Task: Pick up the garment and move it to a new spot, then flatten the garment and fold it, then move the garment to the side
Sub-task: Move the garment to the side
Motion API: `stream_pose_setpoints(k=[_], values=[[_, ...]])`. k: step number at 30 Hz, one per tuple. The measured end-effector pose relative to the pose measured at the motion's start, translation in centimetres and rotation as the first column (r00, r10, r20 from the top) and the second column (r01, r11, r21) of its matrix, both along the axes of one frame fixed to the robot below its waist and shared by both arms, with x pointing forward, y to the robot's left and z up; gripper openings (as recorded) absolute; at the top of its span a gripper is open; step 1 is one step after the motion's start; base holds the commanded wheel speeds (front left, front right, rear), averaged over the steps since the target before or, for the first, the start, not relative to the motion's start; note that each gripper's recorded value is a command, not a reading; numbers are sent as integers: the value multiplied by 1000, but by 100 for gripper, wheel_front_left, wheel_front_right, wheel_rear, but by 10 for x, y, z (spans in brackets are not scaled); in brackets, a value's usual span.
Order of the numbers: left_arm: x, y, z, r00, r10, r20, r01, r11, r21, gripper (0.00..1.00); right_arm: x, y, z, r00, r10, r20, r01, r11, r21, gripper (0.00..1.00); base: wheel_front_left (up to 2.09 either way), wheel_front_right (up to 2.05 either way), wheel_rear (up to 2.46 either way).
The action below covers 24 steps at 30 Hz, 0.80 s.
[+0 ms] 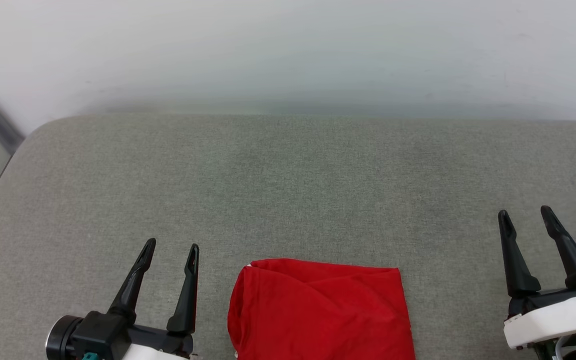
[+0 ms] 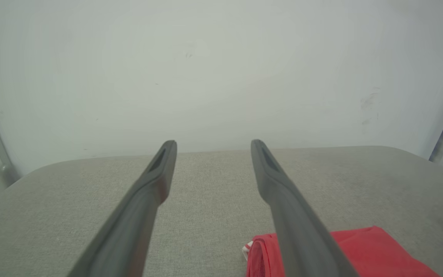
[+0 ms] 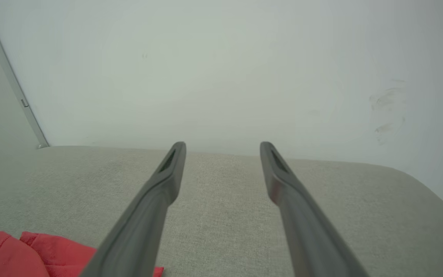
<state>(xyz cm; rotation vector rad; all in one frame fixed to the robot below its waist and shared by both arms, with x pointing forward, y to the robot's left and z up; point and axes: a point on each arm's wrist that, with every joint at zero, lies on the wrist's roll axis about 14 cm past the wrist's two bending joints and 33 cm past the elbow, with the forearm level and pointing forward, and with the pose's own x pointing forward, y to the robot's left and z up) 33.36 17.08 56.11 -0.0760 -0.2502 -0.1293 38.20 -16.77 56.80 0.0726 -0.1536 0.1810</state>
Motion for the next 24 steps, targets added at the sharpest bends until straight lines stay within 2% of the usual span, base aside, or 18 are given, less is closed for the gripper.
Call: stream_pose_setpoints(k=[3, 5, 7, 10, 14, 17, 19, 21, 24], values=[[0, -1, -1, 1000, -1, -5, 1, 1000, 0, 100, 1, 2, -2, 1000, 5, -15, -4, 999, 36, 100, 0, 0, 0], [1, -1, -3, 1000, -1, -10, 1, 1000, 0, 100, 3, 5, -7, 999, 19, -45, -18, 1000, 22, 100, 0, 0, 0], [2, 0, -5, 1000, 1, -16, -1, 1000, 0, 100, 4, 11, -22, 989, 52, -135, -53, 999, -5, 100, 0, 0, 0], [5, 1, -8, 1000, 5, -26, -5, 1000, 2, 100, 2, 22, -45, 950, 104, -295, -117, 993, -26, 100, 0, 0, 0], [9, 3, -11, 999, 12, -38, -11, 1000, 4, 100, -7, 35, -70, 848, 162, -504, -215, 976, -47, 100, 0, 0, 0], [14, 4, -13, 999, 15, -45, -14, 1000, 5, 100, -15, 47, -87, 740, 206, -640, -276, 961, -9, 100, 0, 0, 0], [17, 4, -16, 999, 16, -52, -16, 1000, 4, 100, -24, 57, -101, 648, 231, -726, -322, 947, 14, 100, 0, 0, 0], [19, 4, -17, 998, 17, -58, -17, 1000, 3, 100, -27, 62, -109, 583, 231, -779, -351, 936, 15, 100, 0, 0, 0], [23, 6, -20, 997, 29, -67, -29, 1000, 1, 100, -28, 69, -123, 508, 216, -834, -386, 922, 4, 100, 0, 0, 0]])
